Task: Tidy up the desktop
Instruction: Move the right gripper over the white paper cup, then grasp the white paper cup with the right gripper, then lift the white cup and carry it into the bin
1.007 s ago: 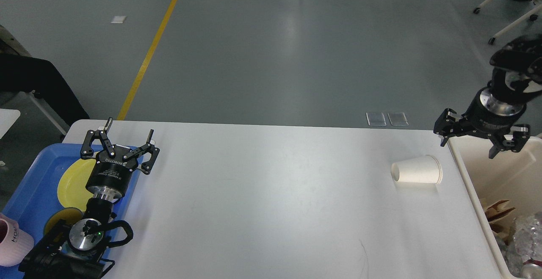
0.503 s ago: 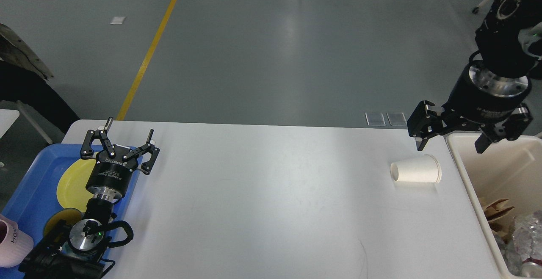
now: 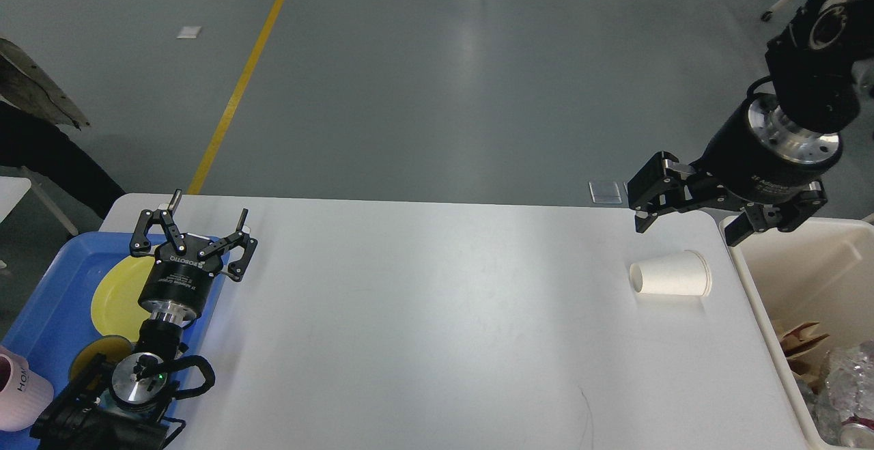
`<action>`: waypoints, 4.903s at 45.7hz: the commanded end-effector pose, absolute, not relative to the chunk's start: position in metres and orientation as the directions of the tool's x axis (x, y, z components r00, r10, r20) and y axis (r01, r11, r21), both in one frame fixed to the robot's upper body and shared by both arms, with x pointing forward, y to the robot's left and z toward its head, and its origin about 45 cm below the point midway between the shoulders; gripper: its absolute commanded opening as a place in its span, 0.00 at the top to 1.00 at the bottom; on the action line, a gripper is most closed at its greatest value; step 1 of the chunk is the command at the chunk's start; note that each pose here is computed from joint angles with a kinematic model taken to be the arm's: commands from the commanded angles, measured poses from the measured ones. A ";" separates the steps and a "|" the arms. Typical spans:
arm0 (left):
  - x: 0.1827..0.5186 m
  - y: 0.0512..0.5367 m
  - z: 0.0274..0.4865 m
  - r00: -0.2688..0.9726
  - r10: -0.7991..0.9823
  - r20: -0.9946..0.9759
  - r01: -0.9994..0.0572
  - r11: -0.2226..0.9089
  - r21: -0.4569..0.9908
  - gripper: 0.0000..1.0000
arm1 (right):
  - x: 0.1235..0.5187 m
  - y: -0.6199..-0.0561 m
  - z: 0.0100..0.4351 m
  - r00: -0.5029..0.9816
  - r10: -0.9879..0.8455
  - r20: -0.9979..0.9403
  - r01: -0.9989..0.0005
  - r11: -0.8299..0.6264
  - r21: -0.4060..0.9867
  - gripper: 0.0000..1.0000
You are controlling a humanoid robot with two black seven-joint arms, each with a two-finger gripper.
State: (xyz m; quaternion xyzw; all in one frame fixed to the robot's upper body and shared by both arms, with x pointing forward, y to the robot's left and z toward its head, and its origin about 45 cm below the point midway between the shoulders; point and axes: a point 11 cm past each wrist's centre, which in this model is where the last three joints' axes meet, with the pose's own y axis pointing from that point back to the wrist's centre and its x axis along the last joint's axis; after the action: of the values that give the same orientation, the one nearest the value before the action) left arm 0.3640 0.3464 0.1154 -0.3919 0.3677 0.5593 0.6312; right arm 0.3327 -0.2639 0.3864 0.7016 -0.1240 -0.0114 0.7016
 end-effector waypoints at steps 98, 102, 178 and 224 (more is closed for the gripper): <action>0.364 0.346 0.115 0.104 0.418 -0.902 -0.994 0.067 -0.083 0.03 | 0.389 -0.387 0.057 0.047 -0.976 0.215 -0.532 0.157 0.832 0.06; 0.364 0.346 0.115 0.104 0.418 -0.902 -0.994 0.067 -0.083 0.03 | 0.387 -0.385 0.054 0.047 -0.975 0.216 -0.528 0.159 0.834 0.06; 0.364 0.346 0.115 0.106 0.418 -0.902 -0.994 0.069 -0.084 0.03 | 0.411 -0.365 0.149 0.669 -0.647 0.365 -0.321 0.192 0.927 1.00; 0.364 0.346 0.116 0.106 0.418 -0.902 -0.994 0.068 -0.085 0.03 | 0.303 -0.346 0.392 0.882 -0.431 0.193 -0.180 0.070 0.981 1.00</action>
State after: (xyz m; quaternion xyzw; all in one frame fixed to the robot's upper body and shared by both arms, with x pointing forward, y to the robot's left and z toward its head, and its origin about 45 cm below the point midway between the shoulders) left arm 0.3640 0.3463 0.1155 -0.3919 0.3674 0.5589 0.6317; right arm 0.2983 -0.3186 0.3892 0.6862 -0.1830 -0.0849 0.6989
